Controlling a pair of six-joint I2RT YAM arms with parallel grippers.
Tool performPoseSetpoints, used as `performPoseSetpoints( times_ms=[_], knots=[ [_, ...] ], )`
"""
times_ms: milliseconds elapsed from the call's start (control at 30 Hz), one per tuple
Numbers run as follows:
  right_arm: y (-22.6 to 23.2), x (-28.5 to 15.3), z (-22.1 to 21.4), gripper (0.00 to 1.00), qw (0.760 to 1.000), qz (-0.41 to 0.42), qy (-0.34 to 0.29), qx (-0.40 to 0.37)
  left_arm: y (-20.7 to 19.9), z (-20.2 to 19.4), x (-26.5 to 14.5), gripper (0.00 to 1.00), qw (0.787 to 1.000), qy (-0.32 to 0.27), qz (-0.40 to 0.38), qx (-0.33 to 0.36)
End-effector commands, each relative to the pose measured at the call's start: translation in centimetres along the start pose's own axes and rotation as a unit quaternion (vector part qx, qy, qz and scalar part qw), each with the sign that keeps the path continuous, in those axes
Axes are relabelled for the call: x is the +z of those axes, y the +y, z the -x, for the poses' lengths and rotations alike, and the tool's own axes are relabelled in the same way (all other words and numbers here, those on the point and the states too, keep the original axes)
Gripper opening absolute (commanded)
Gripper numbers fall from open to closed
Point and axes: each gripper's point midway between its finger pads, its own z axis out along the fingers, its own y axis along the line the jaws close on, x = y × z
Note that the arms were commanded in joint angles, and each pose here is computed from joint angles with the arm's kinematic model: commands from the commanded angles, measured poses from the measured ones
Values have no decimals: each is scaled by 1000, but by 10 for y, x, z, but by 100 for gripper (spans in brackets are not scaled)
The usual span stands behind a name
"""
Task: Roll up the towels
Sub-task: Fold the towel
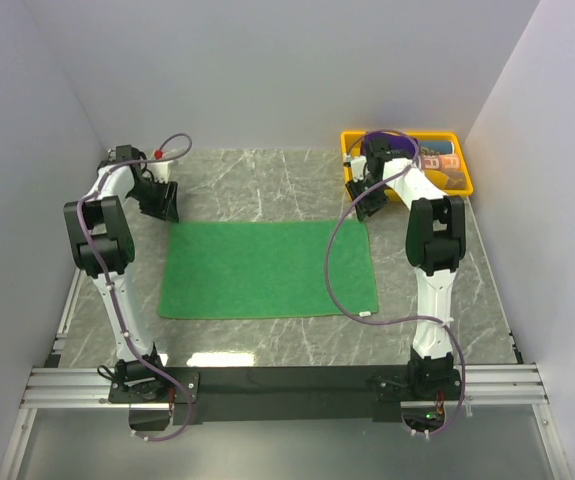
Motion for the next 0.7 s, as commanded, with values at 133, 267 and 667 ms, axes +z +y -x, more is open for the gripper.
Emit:
performPoseSetpoints(
  times_ms=[133,267,667],
  knots=[
    [6,6,-11,40,999,30,24,-23,0,7,-11,54,999,-4,-39,27],
    [4,10,-13,32,999,34,28,-19,1,3,-9,51,999,1,-44,22],
    [6,12,-16,18,998,57,30,-9,-9,-4,0,43,997,3,-81,10]
  ],
)
